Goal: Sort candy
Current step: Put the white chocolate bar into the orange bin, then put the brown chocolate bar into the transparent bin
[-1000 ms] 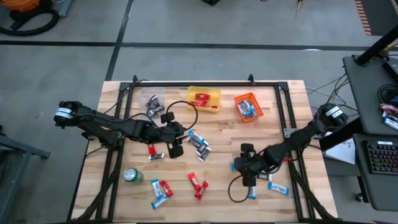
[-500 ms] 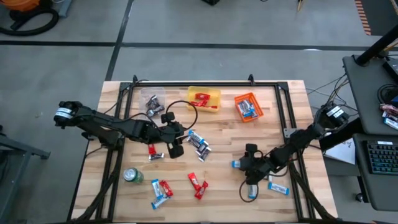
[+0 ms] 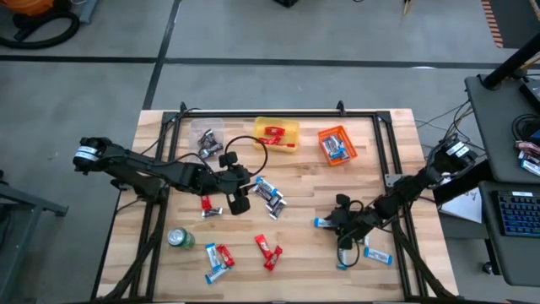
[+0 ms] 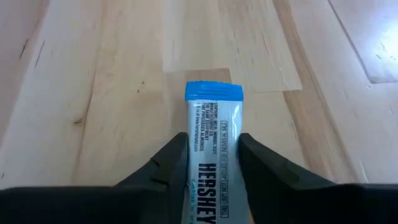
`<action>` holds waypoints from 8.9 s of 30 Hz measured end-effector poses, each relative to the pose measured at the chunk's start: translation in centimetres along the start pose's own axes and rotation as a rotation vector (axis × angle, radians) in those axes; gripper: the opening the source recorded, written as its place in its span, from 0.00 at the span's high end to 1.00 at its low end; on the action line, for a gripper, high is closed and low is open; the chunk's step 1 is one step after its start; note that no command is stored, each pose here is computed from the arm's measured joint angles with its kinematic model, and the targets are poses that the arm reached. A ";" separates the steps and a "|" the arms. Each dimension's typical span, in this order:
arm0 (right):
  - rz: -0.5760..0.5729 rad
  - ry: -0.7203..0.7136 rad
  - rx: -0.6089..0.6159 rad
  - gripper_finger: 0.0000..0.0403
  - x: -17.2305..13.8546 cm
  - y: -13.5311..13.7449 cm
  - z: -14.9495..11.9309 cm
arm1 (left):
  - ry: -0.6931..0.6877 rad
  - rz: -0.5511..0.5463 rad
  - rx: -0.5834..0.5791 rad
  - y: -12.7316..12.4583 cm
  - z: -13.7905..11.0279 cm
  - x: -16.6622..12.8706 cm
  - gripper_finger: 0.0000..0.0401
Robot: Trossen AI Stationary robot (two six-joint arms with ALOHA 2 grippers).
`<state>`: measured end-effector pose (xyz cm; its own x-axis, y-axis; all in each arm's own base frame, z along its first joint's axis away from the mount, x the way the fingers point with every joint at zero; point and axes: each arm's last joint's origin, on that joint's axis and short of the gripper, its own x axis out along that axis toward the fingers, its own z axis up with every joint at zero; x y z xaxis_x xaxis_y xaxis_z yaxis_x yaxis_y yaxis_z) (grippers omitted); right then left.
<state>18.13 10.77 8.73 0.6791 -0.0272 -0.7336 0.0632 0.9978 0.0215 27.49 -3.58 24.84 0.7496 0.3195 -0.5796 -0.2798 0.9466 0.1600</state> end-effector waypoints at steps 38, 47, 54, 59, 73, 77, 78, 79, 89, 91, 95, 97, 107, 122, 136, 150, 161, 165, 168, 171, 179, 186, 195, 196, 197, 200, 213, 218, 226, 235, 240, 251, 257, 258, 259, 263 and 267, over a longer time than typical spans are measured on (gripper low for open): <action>-0.610 0.075 0.675 0.77 -6.5 -20.0 10.0 | -0.044 -0.006 0.026 -0.1 0.6 -0.1 0.67; -0.620 0.057 0.703 0.60 -5.3 -21.4 10.0 | -0.044 -0.006 0.025 -0.1 0.6 -0.1 0.67; -0.620 0.045 0.709 0.50 -5.5 -21.4 10.1 | -0.043 -0.007 0.010 -0.1 0.6 -0.1 0.67; -0.561 0.020 0.711 0.50 -5.9 -21.2 10.7 | -0.041 -0.008 -0.011 -0.1 0.5 -0.1 0.67; -0.387 -0.064 0.608 0.50 -6.7 -17.9 12.8 | 0.053 -0.115 -0.113 -0.3 -0.3 -0.1 0.67; -0.358 -0.069 0.579 0.50 -6.6 -17.0 13.0 | 0.214 -0.173 -0.132 -0.3 -1.7 -0.2 0.67; -0.353 -0.068 0.574 0.50 -6.6 -16.8 13.1 | 0.263 -0.181 -0.146 -0.3 -2.1 -0.3 0.67; -0.348 -0.067 0.568 0.50 -6.6 -16.6 13.1 | 0.309 -0.171 -0.164 -0.2 -2.5 -0.4 0.67; -0.334 -0.102 0.554 0.50 -6.5 -16.2 13.5 | 0.655 -0.053 -0.336 -0.3 -5.6 -0.3 0.66; -0.333 -0.107 0.554 0.50 -6.5 -16.2 13.5 | 0.710 -0.035 -0.320 -0.7 -6.3 0.3 0.64; -0.333 -0.111 0.554 0.50 -6.5 -16.2 13.6 | 0.816 0.001 -0.268 -1.7 -7.4 1.5 0.61; -0.333 -0.111 0.554 0.50 -6.5 -16.2 13.6 | 0.856 0.017 -0.239 -1.9 -7.8 2.0 0.59; -0.332 -0.113 0.554 0.50 -6.5 -16.2 13.6 | 0.963 -0.028 -0.118 -3.4 -8.4 2.7 0.54; -0.332 -0.114 0.554 0.50 -6.5 -16.2 13.6 | 0.970 -0.051 -0.049 -4.0 -9.9 2.7 0.54; -0.312 -0.113 0.536 0.50 -6.4 -15.6 13.7 | 0.960 -0.085 -0.007 -4.3 -10.2 3.2 0.76; -0.308 -0.112 0.534 0.50 -6.4 -15.5 13.7 | 0.792 -0.146 -0.019 -3.2 -7.7 1.0 0.97; -0.307 -0.117 0.534 0.50 -6.4 -15.5 13.7 | 0.450 0.109 -0.294 4.7 -3.4 -2.2 0.97; -0.307 -0.118 0.542 0.50 -6.4 -15.5 13.7 | 0.412 0.276 -0.368 8.9 -3.1 -2.3 0.97; -0.307 -0.118 0.542 0.50 -6.4 -15.5 13.7 | 0.441 0.356 -0.379 11.9 -3.5 -1.9 0.97; -0.307 -0.118 0.543 0.50 -6.4 -15.5 13.7 | 0.495 0.435 -0.418 14.7 -4.2 -1.2 0.97; -0.307 -0.118 0.545 0.50 -6.4 -15.5 13.7 | 0.637 0.565 -0.522 19.2 -6.7 1.4 0.95; -0.307 -0.118 0.545 0.50 -6.4 -15.5 13.7 | 0.739 0.593 -0.474 19.5 -8.1 3.6 0.84; -0.301 -0.116 0.549 0.50 -6.4 -15.5 13.7 | 0.763 0.611 -0.423 19.5 -8.3 3.9 0.70; -0.295 -0.115 0.550 0.50 -6.4 -15.5 13.7 | 0.755 0.602 -0.422 19.4 -8.1 3.7 0.69; -0.282 -0.112 0.551 0.50 -6.4 -15.5 13.7 | 0.748 0.585 -0.419 19.3 -8.0 3.6 0.69; -0.224 -0.103 0.563 0.50 -6.4 -15.3 13.7 | 0.712 0.535 -0.413 18.7 -7.3 3.1 0.68; -0.012 -0.057 0.484 0.50 -6.1 -12.1 13.9 | 0.458 0.312 -0.245 11.6 -3.5 1.5 0.69; 0.040 -0.043 0.432 0.50 -6.1 -10.3 13.8 | 0.354 0.029 -0.022 7.2 -2.3 2.5 0.69; 0.097 -0.024 0.369 0.50 -6.2 -8.2 13.6 | 0.213 -0.213 0.345 1.0 -2.2 4.9 0.69; 0.130 -0.015 0.331 0.50 -6.3 -7.0 13.5 | 0.251 -0.223 0.408 -0.8 -4.4 9.5 0.69; 0.130 -0.015 0.331 0.50 -6.3 -7.0 13.4 | 0.274 -0.225 0.428 -1.2 -5.5 11.0 0.69; 0.129 -0.015 0.330 0.50 -6.3 -7.0 13.4 | 0.313 -0.212 0.411 -0.5 -6.5 12.7 0.69; 0.129 -0.015 0.330 0.50 -6.3 -7.0 13.4 | 0.327 -0.232 0.396 -0.2 -6.7 13.1 0.69; 0.129 -0.016 0.330 0.50 -6.3 -7.0 13.5 | 0.328 -0.232 0.395 -0.1 -6.8 13.1 0.70; 0.129 -0.016 0.329 0.50 -6.3 -7.0 13.4 | 0.329 -0.232 0.395 -0.1 -6.8 13.1 0.71; 0.128 -0.016 0.325 0.50 -6.3 -7.0 13.4 | 0.327 -0.272 0.387 -0.2 -6.8 13.1 0.76; 0.128 -0.016 0.323 0.50 -6.3 -7.0 13.5 | 0.314 -0.404 0.331 -0.5 -6.6 13.0 0.81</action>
<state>23.25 3.12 22.33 0.7078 0.0937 -0.7002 0.2031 0.9224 0.3287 33.38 -0.20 11.96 0.5306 -0.0475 -0.8463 0.2290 0.9693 0.0891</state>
